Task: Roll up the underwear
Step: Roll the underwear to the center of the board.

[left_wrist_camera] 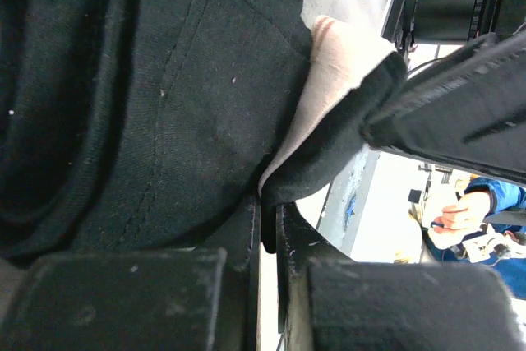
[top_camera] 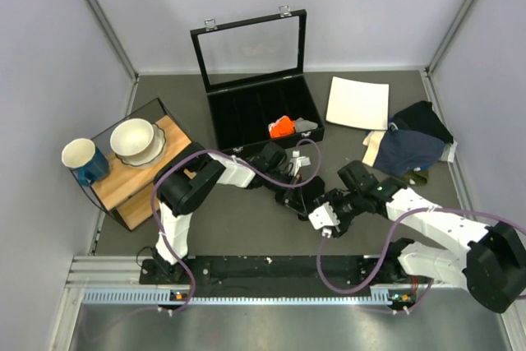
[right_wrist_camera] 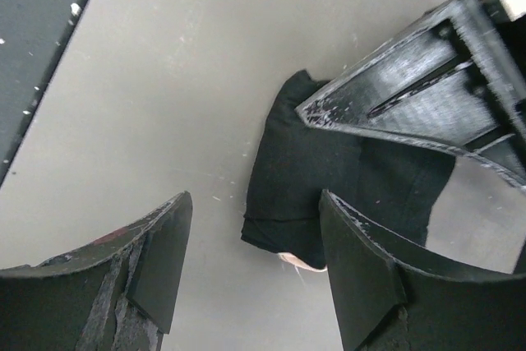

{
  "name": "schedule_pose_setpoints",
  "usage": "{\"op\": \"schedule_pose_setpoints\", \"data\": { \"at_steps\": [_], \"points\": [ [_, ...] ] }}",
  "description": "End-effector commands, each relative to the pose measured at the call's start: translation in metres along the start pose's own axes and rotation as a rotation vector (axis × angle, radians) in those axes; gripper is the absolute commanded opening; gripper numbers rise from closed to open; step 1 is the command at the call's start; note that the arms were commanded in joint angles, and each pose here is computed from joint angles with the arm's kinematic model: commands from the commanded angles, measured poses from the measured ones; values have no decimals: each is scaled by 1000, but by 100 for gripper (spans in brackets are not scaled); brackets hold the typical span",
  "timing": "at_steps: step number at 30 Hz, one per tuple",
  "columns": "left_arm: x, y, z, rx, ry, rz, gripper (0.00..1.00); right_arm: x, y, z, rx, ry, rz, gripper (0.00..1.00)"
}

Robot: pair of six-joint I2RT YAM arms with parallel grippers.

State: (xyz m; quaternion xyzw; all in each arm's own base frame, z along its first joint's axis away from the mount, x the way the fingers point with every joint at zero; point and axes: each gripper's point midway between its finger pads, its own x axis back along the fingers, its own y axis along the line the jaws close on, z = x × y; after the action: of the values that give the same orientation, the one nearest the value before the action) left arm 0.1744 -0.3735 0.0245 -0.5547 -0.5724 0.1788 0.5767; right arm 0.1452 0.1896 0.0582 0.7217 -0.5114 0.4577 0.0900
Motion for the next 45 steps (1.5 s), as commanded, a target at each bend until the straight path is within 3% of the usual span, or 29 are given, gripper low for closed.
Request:
{"op": "schedule_pose_setpoints", "data": {
  "at_steps": [1,7,12,19,23,27,28,30,35,40,45],
  "points": [
    [1,53,-3,50,-50,-194,0,-11,-8,23,-5,95,31,63],
    [4,48,-11,42,-71,-189,7,-18,-12,46,-50,180,48,62],
    [11,34,-25,7,-124,-170,22,-20,-13,53,-83,211,50,58],
    [44,9,-48,-94,-284,-195,46,-25,-14,57,-161,224,25,41],
    [72,4,-51,-204,-392,-284,51,-26,-11,47,-227,184,-10,35],
    [102,-22,-51,-453,-540,-301,53,-22,-3,37,-326,120,-81,33],
    [100,-13,-30,-470,-527,-310,54,-17,-3,34,-376,91,-102,33],
    [111,-37,-29,-652,-611,-283,56,-12,-10,29,-415,55,-111,33],
    [111,-53,6,-858,-656,-219,58,-8,5,22,-595,-23,-256,31],
    [87,-77,18,-1188,-578,-217,59,-7,2,19,-704,-64,-338,31],
    [57,-68,19,-1325,-404,-288,60,-2,-2,26,-811,-93,-376,30]
  ]
}}
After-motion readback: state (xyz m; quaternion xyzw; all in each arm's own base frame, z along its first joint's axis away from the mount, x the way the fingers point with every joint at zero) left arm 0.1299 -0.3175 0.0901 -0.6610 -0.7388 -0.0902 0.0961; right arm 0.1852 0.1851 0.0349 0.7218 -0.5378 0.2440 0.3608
